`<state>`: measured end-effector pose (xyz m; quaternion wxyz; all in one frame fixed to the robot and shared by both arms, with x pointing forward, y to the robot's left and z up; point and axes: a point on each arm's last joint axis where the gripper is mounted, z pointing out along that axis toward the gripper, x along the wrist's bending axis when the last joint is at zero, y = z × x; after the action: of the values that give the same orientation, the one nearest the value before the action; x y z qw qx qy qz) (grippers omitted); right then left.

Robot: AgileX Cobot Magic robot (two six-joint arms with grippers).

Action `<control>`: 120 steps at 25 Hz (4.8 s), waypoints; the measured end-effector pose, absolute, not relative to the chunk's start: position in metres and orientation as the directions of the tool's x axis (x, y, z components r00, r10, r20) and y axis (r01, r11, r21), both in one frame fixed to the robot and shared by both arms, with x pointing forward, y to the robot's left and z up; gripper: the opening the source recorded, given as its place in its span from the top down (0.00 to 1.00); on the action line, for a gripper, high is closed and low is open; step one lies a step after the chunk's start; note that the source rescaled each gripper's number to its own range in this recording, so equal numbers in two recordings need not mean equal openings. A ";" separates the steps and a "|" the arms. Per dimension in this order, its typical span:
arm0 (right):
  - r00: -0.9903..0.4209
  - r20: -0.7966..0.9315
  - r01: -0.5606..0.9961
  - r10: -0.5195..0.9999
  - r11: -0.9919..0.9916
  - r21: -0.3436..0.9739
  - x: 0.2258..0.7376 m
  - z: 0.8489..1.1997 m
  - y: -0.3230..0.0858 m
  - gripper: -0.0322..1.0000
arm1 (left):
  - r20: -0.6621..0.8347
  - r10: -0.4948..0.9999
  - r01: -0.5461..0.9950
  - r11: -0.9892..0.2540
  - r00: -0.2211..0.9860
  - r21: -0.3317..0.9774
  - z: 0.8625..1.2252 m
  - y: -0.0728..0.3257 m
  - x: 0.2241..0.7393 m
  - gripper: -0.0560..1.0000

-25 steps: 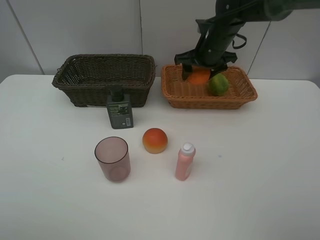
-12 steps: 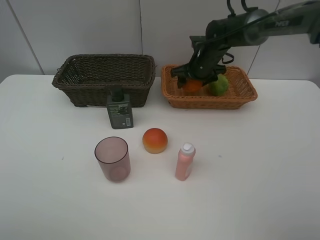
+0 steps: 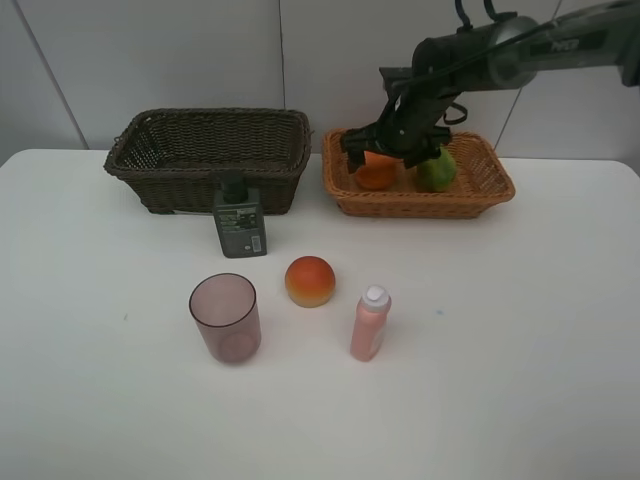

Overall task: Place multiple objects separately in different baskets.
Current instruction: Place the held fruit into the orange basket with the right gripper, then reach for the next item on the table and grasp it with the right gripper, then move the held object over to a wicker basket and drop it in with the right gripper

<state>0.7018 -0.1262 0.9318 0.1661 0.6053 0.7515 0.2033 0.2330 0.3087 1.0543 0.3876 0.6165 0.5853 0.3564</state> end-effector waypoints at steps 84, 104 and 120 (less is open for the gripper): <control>0.202 0.030 0.974 0.979 -0.204 0.098 0.471 0.923 -0.067 0.01 | -0.014 0.998 0.445 -0.014 0.061 0.895 1.054 0.309 0.233 0.04; 0.201 0.012 0.976 0.979 -0.202 0.088 0.470 0.918 -0.068 0.96 | -0.014 0.998 0.445 -0.014 0.061 0.895 1.054 0.309 0.233 0.04; -0.279 0.006 0.949 0.960 0.275 0.157 0.478 0.979 -0.060 0.97 | -0.014 0.998 0.445 -0.014 0.061 0.895 1.054 0.309 0.233 0.04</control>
<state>0.4782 -0.0600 0.9790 0.0448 0.5987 0.7971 0.0648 0.2330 0.3087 1.0543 0.3876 0.6165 0.5853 0.3564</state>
